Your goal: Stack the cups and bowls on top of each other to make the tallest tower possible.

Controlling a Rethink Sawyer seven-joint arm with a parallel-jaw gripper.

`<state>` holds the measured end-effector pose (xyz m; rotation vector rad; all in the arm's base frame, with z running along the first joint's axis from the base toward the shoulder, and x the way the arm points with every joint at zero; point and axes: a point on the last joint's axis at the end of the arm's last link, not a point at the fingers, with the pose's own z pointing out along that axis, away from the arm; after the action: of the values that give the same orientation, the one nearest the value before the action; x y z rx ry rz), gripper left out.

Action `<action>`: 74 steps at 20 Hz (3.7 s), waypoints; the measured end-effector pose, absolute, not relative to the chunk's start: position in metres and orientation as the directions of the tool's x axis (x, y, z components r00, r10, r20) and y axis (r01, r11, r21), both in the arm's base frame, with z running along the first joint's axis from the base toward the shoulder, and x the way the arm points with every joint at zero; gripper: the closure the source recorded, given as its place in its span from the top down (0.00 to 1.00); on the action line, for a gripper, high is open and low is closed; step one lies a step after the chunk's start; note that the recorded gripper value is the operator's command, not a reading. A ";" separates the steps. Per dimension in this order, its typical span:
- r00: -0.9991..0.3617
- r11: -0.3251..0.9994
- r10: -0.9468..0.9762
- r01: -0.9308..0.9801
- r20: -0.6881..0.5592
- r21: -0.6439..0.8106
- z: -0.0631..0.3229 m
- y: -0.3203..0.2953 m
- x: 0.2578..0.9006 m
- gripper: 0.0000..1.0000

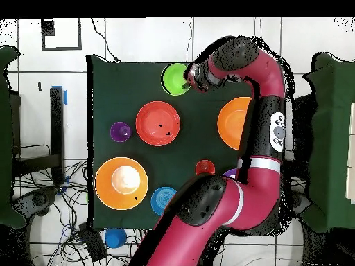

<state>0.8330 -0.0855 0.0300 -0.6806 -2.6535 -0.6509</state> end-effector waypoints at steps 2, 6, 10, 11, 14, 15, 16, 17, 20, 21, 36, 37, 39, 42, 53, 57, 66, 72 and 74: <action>-0.834 0.782 0.370 0.518 0.410 0.347 0.030 -0.086 0.833 0.00; -0.834 0.781 0.375 0.519 0.404 0.348 0.031 -0.088 0.835 0.00; -0.835 0.779 0.381 0.522 0.397 0.349 0.032 -0.091 0.836 0.00; -0.835 0.778 0.382 0.522 0.397 0.349 0.032 -0.091 0.836 0.00; -0.834 0.776 0.384 0.523 0.395 0.351 0.031 -0.092 0.837 0.00; -0.834 0.775 0.385 0.525 0.396 0.352 0.029 -0.092 0.837 1.00; -0.834 0.775 0.385 0.525 0.396 0.352 0.029 -0.092 0.837 1.00; -0.833 0.775 0.385 0.526 0.397 0.352 0.028 -0.092 0.837 1.00; -0.832 0.773 0.385 0.527 0.400 0.351 0.025 -0.092 0.836 1.00; -0.831 0.773 0.386 0.529 0.402 0.351 0.023 -0.092 0.835 1.00; -0.817 0.774 0.373 0.535 0.440 0.339 0.015 -0.094 0.828 1.00; -0.817 0.774 0.372 0.535 0.442 0.338 0.015 -0.095 0.828 1.00; -0.816 0.775 0.371 0.535 0.442 0.336 0.017 -0.095 0.828 1.00; -0.818 0.776 0.372 0.534 0.439 0.336 0.019 -0.096 0.829 1.00; -0.830 0.781 0.377 0.524 0.411 0.340 0.041 -0.099 0.837 1.00; -0.835 0.783 0.380 0.519 0.398 0.342 0.052 -0.101 0.841 1.00; -0.853 0.793 0.382 0.501 0.357 0.348 0.080 -0.099 0.849 1.00; -0.880 0.823 0.392 0.466 0.269 0.325 0.105 -0.087 0.853 1.00; -0.889 0.838 0.395 0.451 0.230 0.307 0.116 -0.083 0.852 1.00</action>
<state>0.8523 -0.0830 0.1162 -0.6630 -2.8595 -0.5358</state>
